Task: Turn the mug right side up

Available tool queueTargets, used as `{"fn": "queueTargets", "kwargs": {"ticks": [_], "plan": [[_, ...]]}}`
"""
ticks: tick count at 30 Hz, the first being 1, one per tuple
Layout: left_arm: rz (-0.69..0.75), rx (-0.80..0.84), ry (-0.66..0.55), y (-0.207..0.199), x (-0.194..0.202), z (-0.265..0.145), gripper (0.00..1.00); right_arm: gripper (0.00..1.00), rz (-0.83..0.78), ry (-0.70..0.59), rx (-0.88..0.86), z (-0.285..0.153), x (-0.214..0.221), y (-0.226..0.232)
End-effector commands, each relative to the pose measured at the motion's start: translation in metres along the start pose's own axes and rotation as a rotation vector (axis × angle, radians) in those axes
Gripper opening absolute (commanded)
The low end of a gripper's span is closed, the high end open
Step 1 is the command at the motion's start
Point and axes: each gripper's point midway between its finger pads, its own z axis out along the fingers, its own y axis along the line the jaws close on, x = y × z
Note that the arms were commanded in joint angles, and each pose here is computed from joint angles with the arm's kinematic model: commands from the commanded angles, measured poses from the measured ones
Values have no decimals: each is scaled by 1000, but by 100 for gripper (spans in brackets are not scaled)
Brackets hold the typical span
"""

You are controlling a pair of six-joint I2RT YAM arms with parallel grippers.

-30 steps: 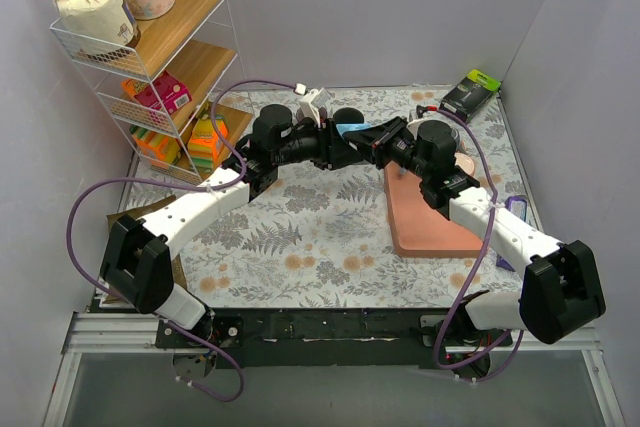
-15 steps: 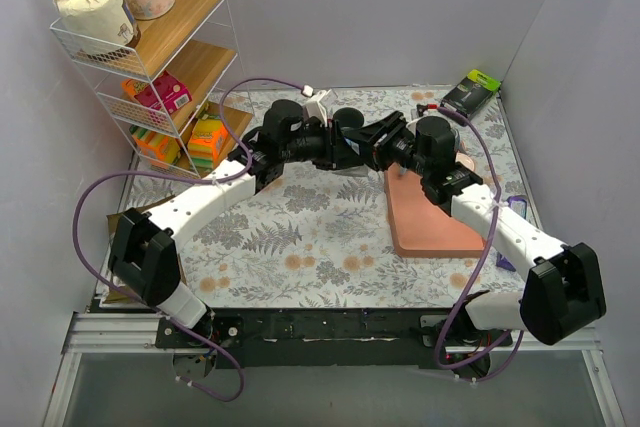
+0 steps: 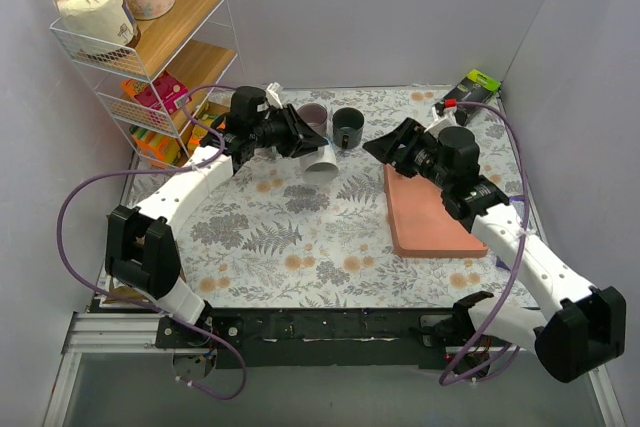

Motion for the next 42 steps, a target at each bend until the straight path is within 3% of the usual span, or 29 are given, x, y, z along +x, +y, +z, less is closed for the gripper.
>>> {"fn": "queueTargets", "kwargs": {"ticks": [1, 6, 9, 17, 22, 30, 38, 42], "plan": [[-162, 143, -36, -49, -21, -27, 0, 75, -447, -83, -182, -18, -3, 26], [-332, 144, -97, -51, -33, -40, 0, 75, -646, -35, -234, -8, 37, 40], [-364, 149, -137, -55, -38, -50, 0, 76, -707, -61, -234, 2, 53, 43], [-465, 163, -243, -56, -43, -74, 0, 76, -792, -168, -114, 29, 51, 32], [-518, 172, -257, -55, -39, -81, 0, 72, -795, -203, -131, 38, 53, 30], [-545, 166, -279, -50, -39, -83, 0, 57, -769, -155, -274, 59, 75, 54], [-551, 169, -277, -51, -39, -83, 0, 54, -715, -127, -243, 76, 88, 40], [-566, 161, -264, -47, -36, -82, 0, 44, -687, -126, -253, 82, 90, 43]]}}
